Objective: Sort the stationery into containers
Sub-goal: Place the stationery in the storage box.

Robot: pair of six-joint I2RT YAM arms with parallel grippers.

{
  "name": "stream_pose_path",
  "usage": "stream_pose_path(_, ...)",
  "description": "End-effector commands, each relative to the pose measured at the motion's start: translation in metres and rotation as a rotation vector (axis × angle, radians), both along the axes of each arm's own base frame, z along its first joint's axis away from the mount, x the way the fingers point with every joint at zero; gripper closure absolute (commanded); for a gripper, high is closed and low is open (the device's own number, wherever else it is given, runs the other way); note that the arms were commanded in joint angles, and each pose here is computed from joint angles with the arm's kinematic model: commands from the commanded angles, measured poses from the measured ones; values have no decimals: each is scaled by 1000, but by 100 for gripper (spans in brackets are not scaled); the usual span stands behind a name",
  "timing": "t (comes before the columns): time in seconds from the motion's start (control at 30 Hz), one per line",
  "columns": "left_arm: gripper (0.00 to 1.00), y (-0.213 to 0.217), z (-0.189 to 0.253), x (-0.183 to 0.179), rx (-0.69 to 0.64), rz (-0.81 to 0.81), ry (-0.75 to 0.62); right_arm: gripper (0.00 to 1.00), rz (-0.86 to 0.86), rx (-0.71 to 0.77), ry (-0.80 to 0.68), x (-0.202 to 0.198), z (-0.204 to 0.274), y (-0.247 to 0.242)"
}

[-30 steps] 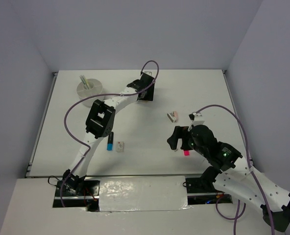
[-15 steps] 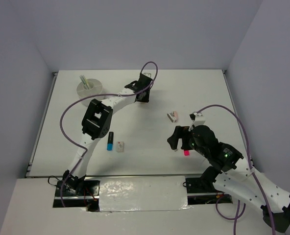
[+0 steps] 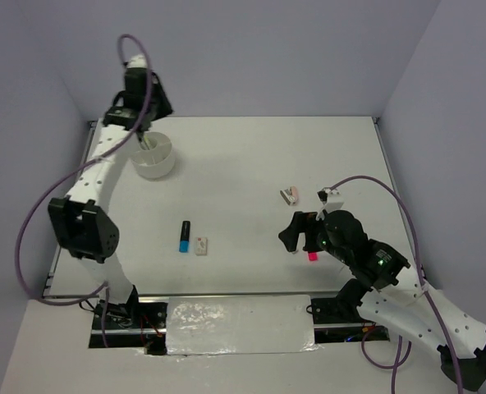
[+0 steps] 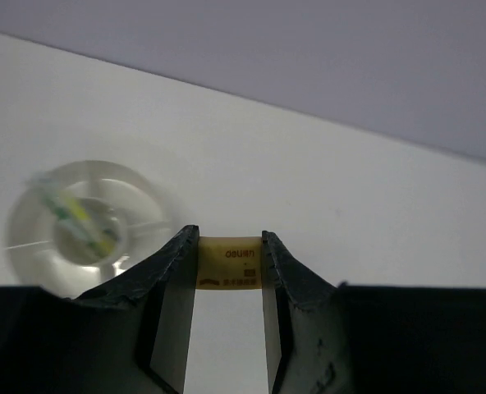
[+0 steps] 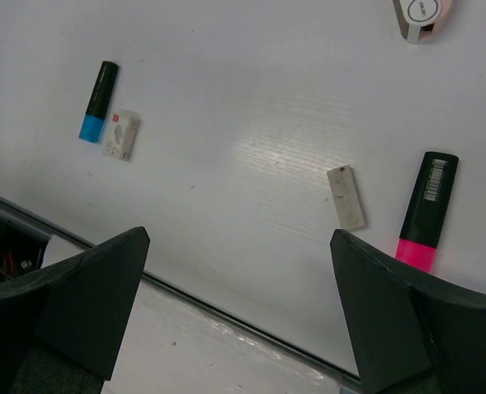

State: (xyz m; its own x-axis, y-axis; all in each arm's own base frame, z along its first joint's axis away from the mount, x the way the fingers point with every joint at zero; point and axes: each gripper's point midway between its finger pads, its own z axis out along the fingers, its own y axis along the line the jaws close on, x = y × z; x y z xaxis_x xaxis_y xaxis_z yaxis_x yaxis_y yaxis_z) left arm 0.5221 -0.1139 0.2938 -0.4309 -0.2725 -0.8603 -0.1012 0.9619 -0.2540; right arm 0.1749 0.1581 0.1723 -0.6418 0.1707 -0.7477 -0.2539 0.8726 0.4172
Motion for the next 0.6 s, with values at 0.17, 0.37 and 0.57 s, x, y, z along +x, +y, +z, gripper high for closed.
stream_pose_path(0.17,84,159,-30,-27,-262,408,70,0,53,69,-78,3,30,13)
stream_pose_path(0.37,85,203,-73,-22,-334,625,122,0,54,66,-80,5,28,13)
stream_pose_path(0.57,85,215,-99,-6,-418,691,160,0,50,65,-74,4,25,13)
